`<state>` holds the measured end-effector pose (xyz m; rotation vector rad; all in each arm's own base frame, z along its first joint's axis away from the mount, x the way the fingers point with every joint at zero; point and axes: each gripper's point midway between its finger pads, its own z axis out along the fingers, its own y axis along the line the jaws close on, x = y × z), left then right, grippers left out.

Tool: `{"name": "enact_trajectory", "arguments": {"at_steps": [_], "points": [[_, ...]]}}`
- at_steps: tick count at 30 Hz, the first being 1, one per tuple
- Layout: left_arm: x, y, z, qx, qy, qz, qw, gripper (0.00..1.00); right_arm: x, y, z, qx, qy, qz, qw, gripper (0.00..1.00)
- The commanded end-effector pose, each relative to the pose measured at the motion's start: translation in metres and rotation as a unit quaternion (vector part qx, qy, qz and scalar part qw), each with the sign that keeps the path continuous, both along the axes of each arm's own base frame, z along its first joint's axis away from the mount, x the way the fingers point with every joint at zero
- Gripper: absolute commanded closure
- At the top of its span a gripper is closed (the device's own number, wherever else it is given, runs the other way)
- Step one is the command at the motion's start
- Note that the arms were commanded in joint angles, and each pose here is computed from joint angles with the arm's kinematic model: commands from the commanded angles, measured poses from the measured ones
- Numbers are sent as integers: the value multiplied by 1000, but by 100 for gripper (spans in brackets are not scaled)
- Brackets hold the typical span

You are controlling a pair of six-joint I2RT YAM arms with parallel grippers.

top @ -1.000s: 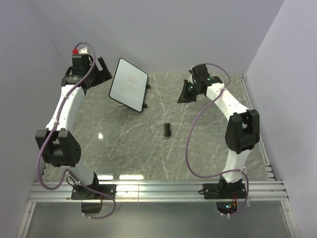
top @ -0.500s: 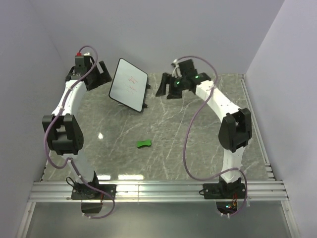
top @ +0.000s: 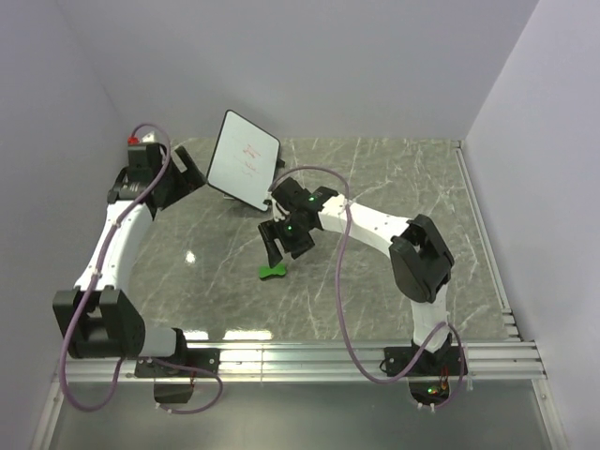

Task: Erase the whiteboard

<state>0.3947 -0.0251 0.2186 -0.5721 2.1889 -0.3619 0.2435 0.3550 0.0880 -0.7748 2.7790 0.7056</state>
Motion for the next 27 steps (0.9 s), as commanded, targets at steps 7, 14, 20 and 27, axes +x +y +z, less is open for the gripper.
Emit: {"name": "enact_trajectory", "arguments": {"at_steps": [7, 14, 20, 27], "points": [[-49, -17, -16, -13, 27, -2, 1000, 5, 24, 22, -20, -116, -130, 91, 980, 20], [-60, -19, -17, -6, 31, -1, 999, 5, 16, 12, -36, -122, -129, 99, 979, 20], [-63, -26, -16, 9, 43, -10, 999, 6, 15, 16, -49, -124, -136, 121, 975, 20], [-68, -31, -15, 8, 46, -16, 999, 6, 7, 22, -48, -107, -143, 135, 975, 20]]}}
